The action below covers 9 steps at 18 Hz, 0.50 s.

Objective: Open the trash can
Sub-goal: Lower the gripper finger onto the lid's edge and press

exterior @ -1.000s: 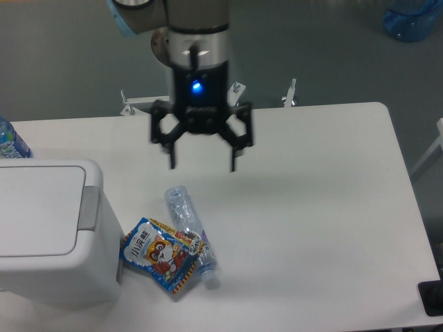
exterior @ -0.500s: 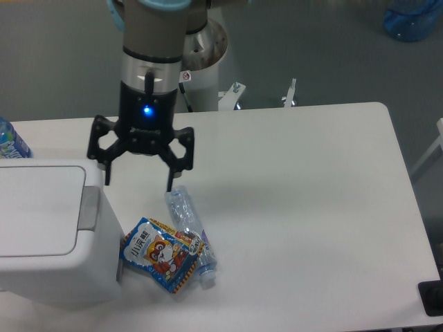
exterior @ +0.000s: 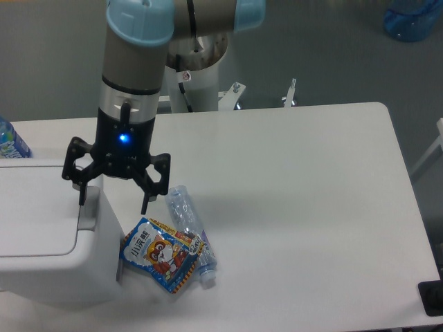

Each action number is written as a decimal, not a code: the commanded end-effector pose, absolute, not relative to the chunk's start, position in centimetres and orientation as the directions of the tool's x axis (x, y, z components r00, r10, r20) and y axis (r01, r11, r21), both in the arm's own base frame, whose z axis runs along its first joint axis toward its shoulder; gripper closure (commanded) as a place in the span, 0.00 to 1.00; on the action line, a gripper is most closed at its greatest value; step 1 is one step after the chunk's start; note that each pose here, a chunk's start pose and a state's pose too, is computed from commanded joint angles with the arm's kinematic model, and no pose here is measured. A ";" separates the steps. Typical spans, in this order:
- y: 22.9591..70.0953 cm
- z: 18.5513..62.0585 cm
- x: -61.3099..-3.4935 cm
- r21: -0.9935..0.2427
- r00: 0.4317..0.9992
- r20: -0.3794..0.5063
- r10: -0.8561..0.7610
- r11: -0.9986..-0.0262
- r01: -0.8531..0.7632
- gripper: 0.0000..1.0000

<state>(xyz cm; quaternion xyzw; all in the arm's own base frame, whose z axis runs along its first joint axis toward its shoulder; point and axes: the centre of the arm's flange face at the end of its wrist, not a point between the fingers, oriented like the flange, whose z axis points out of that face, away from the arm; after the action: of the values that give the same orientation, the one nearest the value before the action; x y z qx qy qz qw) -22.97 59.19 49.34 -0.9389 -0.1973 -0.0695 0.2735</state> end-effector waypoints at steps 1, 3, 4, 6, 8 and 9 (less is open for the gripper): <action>59.2 49.3 -23.0 -0.487 0.913 0.237 0.333 -0.772 0.408 0.00; 59.3 49.0 -23.1 -0.486 0.914 0.235 0.330 -0.775 0.405 0.00; 59.3 48.9 -23.1 -0.484 0.914 0.236 0.330 -0.775 0.405 0.00; 59.4 48.9 -23.1 -0.484 0.914 0.236 0.330 -0.775 0.405 0.00; 59.4 48.8 -23.1 -0.482 0.914 0.237 0.331 -0.777 0.406 0.00; 59.3 48.8 -23.2 -0.482 0.913 0.235 0.333 -0.776 0.407 0.00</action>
<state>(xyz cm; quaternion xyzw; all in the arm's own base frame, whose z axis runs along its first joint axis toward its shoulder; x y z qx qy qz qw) -23.24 59.34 48.76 -0.9399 -0.1969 -0.0685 0.2705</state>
